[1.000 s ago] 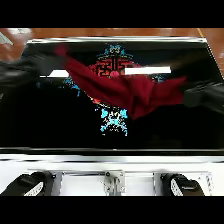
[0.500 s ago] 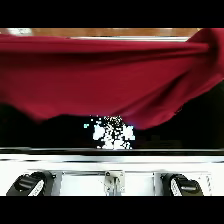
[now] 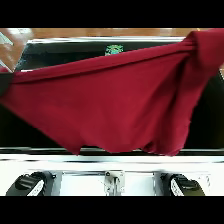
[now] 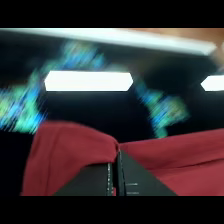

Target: Fold the shirts.

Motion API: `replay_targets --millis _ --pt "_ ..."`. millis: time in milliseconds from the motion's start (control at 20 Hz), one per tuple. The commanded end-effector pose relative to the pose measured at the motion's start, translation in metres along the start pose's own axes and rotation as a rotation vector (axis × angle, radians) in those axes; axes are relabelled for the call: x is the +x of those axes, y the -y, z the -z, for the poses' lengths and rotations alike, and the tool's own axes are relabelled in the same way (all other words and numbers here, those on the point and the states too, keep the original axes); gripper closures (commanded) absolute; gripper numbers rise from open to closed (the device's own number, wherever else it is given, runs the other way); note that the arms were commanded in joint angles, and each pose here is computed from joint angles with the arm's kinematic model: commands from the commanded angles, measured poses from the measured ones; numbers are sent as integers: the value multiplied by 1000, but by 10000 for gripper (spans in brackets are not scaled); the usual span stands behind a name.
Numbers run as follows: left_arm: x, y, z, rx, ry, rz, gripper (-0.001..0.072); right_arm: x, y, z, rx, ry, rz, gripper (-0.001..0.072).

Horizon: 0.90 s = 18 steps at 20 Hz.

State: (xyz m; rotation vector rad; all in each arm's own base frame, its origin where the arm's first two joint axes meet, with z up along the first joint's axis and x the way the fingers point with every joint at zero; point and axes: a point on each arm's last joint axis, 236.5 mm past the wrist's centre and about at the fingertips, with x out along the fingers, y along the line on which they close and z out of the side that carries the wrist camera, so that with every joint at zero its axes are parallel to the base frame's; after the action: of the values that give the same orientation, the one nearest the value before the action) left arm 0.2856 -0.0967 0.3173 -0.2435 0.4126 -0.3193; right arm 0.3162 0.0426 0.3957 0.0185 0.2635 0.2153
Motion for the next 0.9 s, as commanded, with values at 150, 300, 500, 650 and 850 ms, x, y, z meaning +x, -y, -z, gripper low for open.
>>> replay_targets --millis 150,300,500,650,850 --pt "117 -74 94 -63 -360 -189 665 178 39 104 183 -318 -48 650" --pt "169 -111 145 -160 -517 -267 664 248 58 184 309 -481 -26 650" --pt "219 -117 226 -418 -729 -268 622 284 54 298 494 -771 -19 649" --pt "238 -101 254 -561 -798 -214 190 289 41 332 526 -866 -48 212" --pt "192 -126 259 -503 -940 -190 108 251 86 308 321 -881 -11 63"
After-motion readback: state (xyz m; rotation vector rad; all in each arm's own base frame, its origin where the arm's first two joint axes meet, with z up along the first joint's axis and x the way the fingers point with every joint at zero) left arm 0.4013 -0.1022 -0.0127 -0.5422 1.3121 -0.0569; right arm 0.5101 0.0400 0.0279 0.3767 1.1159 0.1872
